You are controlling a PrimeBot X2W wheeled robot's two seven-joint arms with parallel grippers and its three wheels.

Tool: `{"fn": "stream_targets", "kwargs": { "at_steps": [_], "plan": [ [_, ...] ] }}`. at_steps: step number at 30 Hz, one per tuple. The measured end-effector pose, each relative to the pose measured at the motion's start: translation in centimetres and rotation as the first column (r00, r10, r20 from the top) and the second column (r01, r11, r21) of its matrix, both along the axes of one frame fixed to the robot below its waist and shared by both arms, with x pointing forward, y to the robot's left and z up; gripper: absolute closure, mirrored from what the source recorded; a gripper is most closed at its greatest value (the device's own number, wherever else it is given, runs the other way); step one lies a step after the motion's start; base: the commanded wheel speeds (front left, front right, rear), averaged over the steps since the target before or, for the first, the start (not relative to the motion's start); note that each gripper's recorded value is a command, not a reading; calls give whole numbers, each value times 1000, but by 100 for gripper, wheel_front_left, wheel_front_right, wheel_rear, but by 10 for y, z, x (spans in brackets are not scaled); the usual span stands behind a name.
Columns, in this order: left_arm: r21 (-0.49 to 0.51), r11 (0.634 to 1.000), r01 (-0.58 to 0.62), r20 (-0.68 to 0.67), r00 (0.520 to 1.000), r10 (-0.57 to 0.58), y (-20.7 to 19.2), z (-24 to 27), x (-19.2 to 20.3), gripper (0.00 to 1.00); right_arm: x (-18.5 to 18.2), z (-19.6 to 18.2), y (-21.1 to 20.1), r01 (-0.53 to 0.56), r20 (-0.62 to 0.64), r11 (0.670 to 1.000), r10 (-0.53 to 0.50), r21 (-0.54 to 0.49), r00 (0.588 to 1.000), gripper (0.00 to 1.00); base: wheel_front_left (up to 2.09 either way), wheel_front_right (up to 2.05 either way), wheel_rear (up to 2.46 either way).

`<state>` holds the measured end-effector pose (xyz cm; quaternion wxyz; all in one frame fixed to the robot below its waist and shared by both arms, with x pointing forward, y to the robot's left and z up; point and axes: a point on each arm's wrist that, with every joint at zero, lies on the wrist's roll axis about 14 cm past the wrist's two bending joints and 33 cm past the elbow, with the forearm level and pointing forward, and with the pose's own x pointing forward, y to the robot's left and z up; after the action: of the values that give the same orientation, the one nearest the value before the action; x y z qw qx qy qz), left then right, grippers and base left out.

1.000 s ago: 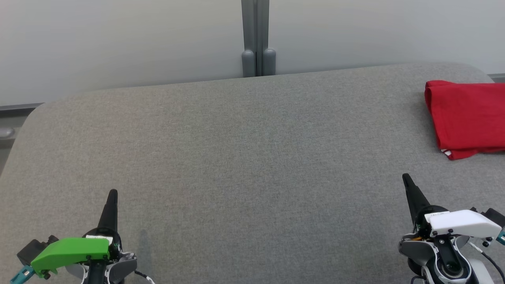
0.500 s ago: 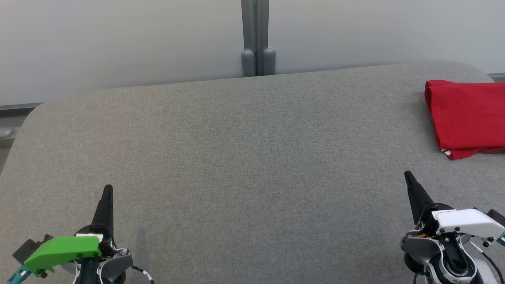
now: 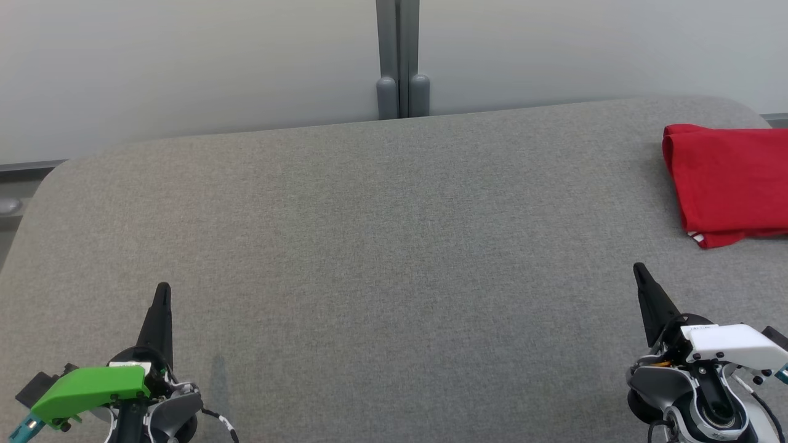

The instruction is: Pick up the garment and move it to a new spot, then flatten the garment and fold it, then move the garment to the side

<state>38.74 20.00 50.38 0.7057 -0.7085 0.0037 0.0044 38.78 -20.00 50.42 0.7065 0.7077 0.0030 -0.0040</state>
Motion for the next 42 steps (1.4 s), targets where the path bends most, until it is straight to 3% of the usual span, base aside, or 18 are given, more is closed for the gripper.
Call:
{"fn": "stream_targets", "kwargs": {
  "at_steps": [42],
  "plan": [
    [0,1000,0,2,1000,0,0,0,0,100,0,0,0,-1,0,1000,1,1,1000,100,0,0,0]
  ]
}}
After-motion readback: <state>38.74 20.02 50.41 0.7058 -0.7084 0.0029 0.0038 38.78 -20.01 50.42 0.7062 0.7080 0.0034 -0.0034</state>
